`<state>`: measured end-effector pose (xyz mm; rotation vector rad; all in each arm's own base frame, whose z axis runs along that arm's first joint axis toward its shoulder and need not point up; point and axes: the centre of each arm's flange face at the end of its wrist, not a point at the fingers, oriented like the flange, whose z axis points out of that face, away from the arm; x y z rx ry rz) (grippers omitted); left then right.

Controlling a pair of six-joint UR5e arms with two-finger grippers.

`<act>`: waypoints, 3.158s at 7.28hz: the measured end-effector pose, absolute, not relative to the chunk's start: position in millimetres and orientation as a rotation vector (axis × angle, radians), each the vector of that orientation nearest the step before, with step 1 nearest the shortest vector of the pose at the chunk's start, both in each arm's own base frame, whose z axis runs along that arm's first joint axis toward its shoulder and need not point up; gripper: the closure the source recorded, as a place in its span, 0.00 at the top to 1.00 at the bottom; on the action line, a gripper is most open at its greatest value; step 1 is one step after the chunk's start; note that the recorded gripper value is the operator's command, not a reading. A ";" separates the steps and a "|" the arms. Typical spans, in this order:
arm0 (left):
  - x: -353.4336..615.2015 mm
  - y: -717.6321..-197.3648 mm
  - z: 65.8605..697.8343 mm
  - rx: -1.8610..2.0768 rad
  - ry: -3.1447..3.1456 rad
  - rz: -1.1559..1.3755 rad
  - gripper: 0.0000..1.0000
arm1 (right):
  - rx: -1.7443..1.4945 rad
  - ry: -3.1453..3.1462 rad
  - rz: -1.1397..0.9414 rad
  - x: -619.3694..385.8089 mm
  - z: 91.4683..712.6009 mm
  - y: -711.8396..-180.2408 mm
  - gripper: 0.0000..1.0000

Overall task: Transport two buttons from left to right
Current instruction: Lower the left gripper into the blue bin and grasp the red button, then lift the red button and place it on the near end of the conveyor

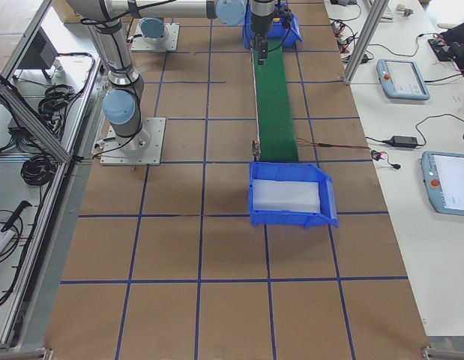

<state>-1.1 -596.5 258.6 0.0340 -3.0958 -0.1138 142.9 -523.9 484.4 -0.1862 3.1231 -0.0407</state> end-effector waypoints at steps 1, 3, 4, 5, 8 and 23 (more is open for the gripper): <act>-0.2 -596.3 255.2 0.038 -3.094 -0.113 0.70 | -0.186 3.123 -0.039 142.6 484.2 -523.9 1.00; -0.9 -596.0 250.8 0.039 -3.091 -0.120 0.50 | -0.184 3.124 -0.039 141.7 484.2 -523.9 1.00; -1.8 -595.9 249.1 0.036 -3.090 -0.125 0.42 | -0.182 3.124 -0.038 141.1 484.2 -524.0 1.00; -2.6 -595.8 248.8 0.034 -3.089 -0.127 0.35 | -0.182 3.125 -0.038 140.9 484.2 -524.1 1.00; -5.5 -601.0 270.2 0.021 -3.100 -0.079 0.34 | -0.177 3.125 -0.041 139.4 484.7 -524.6 1.00; -211.5 -662.0 304.1 -0.099 -3.123 -0.097 0.68 | -0.173 3.124 -0.039 139.3 484.3 -524.4 1.00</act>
